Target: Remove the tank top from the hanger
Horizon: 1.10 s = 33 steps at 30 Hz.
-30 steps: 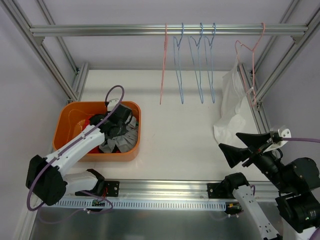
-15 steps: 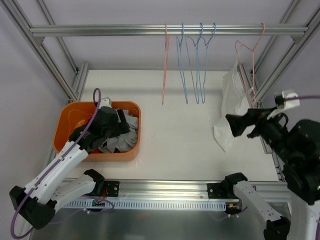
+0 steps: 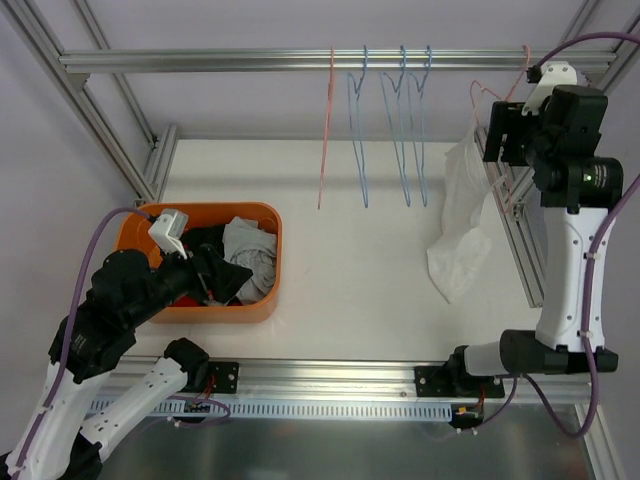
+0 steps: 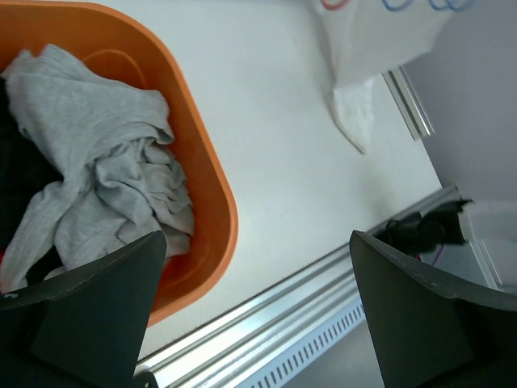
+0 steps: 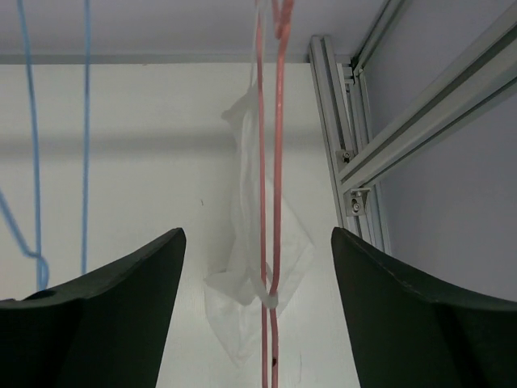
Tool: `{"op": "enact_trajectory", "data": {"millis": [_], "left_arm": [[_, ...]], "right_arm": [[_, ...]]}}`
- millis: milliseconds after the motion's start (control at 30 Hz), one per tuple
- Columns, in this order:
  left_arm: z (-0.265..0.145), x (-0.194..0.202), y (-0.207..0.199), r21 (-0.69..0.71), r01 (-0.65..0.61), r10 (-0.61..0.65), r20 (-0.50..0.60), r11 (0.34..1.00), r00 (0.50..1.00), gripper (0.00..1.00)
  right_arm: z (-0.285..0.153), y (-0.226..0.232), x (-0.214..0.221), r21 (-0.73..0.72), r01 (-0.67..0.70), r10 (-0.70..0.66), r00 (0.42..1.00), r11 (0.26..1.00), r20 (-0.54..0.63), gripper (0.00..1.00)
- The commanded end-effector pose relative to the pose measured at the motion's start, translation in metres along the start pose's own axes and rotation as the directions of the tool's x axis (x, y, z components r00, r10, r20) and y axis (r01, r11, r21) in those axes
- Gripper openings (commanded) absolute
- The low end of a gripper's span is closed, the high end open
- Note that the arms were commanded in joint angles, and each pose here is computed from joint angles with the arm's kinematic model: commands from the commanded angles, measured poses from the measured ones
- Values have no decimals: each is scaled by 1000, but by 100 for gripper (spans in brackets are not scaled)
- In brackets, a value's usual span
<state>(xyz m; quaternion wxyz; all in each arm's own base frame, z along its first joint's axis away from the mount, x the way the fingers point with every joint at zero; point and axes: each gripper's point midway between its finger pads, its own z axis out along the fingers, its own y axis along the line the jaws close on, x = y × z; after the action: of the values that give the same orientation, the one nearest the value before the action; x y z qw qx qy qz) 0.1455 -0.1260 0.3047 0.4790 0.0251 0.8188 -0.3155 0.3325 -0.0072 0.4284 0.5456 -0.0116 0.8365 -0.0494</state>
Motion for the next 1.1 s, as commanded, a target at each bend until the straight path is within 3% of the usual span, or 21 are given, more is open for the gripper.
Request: {"op": "enact_trajectory", "data": {"millis": [0,100,200,367,467,500,600,900,1067], "left_arm": [[-16,19,-18,145,-60,68,-55,988,996,99],[-19,25,-17,159,-70,80,-60,985,995,99],[-17,32,-16,168,-78,93,-82,983,992,99],[-15,39,-15,181,-91,111,-103,979,989,99],[-15,40,-14,180,-97,117,-101,979,988,99],[-13,42,-12,174,-96,115,-108,980,987,98],[-9,46,-8,159,-95,115,-123,983,986,99],[-8,45,-10,164,-72,93,-120,984,988,99],[-10,42,-18,194,-56,80,-120,979,990,99]], "right_arm": [[14,-10,-12,-19,5,-5,1000,1000,8,75],[28,-11,-10,-28,22,-23,1000,999,-9,67],[42,-5,-7,-87,-10,8,1000,996,-24,42],[59,-4,-4,-99,-48,43,998,994,-48,32],[64,-1,-4,-118,-75,69,996,990,-51,20],[64,1,-5,-125,-90,85,995,988,-51,10],[60,7,-13,-154,-121,119,993,981,-20,1],[19,23,-75,-279,-121,192,952,952,240,0],[-5,28,-83,-312,-118,215,931,943,296,0]]}}
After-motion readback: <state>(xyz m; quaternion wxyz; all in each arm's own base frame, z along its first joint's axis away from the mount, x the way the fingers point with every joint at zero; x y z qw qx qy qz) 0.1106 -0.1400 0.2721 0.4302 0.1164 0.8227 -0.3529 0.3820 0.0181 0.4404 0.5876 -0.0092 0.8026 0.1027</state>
